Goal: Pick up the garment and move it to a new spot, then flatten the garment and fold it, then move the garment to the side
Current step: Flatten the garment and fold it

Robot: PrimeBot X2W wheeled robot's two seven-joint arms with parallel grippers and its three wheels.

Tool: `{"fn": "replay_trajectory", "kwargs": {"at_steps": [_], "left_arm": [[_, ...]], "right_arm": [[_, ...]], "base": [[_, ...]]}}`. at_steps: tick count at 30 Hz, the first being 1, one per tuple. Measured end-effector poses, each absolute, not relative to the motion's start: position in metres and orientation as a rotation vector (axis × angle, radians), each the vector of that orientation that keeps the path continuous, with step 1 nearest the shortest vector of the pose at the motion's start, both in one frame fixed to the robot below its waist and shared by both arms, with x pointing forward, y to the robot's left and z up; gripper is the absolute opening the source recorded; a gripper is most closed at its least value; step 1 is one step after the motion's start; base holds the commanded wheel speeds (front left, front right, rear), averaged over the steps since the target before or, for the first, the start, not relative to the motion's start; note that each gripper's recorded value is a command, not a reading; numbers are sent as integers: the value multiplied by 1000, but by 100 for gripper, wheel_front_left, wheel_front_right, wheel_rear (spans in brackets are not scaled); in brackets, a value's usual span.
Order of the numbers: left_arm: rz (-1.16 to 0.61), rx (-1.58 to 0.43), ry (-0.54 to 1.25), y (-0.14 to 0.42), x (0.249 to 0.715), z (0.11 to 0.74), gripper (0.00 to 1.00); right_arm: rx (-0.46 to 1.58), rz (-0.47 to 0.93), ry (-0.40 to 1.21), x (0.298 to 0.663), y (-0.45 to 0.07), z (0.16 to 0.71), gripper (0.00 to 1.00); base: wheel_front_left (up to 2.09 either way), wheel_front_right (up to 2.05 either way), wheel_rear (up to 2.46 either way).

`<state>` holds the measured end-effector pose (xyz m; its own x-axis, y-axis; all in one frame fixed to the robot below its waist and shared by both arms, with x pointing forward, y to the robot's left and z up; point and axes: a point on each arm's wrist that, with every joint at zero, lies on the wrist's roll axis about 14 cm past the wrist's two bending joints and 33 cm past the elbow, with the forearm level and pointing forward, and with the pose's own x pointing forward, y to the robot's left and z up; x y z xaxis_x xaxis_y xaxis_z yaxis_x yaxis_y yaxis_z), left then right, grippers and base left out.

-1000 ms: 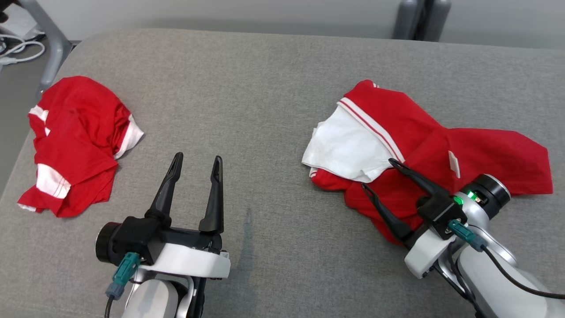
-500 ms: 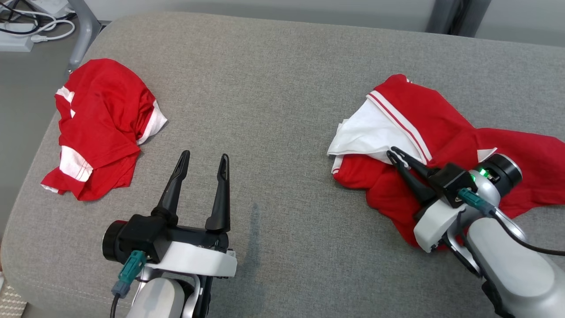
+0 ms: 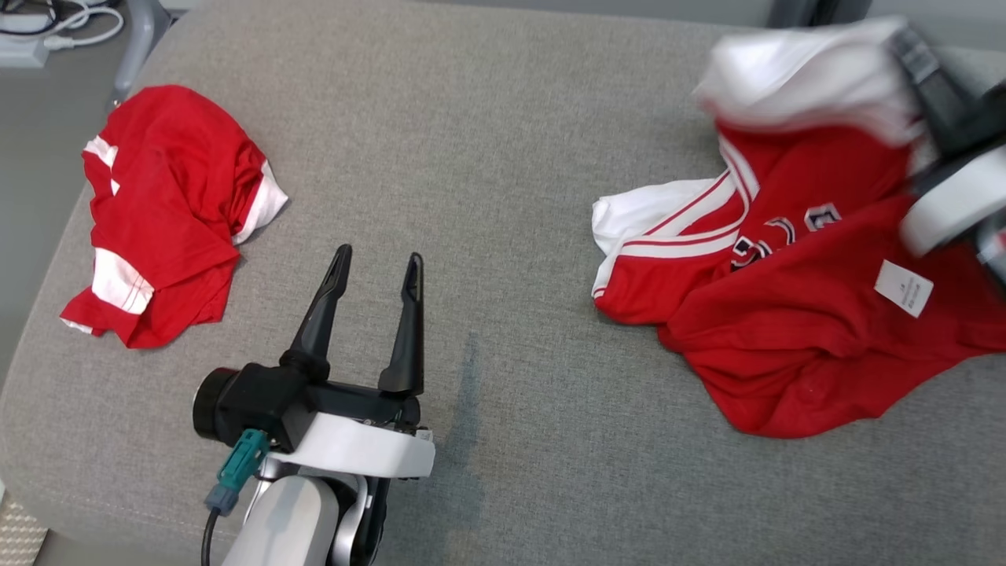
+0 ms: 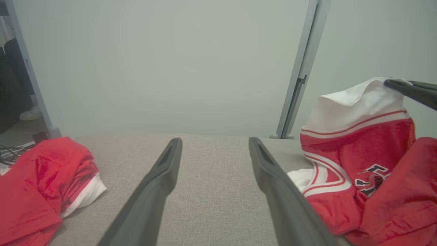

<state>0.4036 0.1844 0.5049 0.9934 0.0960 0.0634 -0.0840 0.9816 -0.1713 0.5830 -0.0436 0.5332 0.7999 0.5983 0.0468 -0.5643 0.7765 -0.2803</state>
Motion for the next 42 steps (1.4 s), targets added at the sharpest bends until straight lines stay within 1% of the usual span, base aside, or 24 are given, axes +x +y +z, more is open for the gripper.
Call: {"fn": "replay_trajectory", "kwargs": {"at_steps": [3,8,9,10,11,17,19,20,21,22,26,31,35,42], "left_arm": [[82,-172,-56,181,408,499,100],[82,-172,-34,180,415,491,100],[82,-170,-30,180,416,490,100],[82,-169,-24,180,416,488,100],[84,-168,-19,180,417,486,100],[73,-169,-18,176,421,484,100],[51,-169,-28,170,425,487,100],[51,-169,-28,170,425,487,100],[40,-171,-40,167,427,491,100],[40,-171,-40,167,427,491,100],[3,-168,-67,157,431,499,100],[-50,-178,-97,141,435,510,100],[-107,-183,-123,125,438,519,100],[-197,-186,-137,96,439,525,100]], "right_arm": [[-247,534,-121,617,-74,544,0],[-265,423,-89,657,-110,544,0],[-258,399,-98,664,-116,547,14],[-253,379,-109,669,-121,549,86],[-245,371,-110,673,-122,549,100],[-198,393,-110,667,-106,542,100],[-205,416,-85,653,-102,532,100],[-205,416,-85,653,-102,532,100],[-192,441,-71,639,-96,525,100],[-192,441,-71,639,-96,525,100],[-141,480,-110,609,-88,537,100],[-71,483,-155,565,-95,550,100],[-44,452,-198,529,-109,561,100],[37,328,-235,471,-137,565,100]], "base": [[0,0,0],[0,0,0],[0,0,0],[0,0,0],[0,0,0],[0,0,0],[0,0,0],[0,0,0],[0,0,0],[0,0,0],[0,0,0],[0,0,0],[0,0,0],[0,0,0]]}}
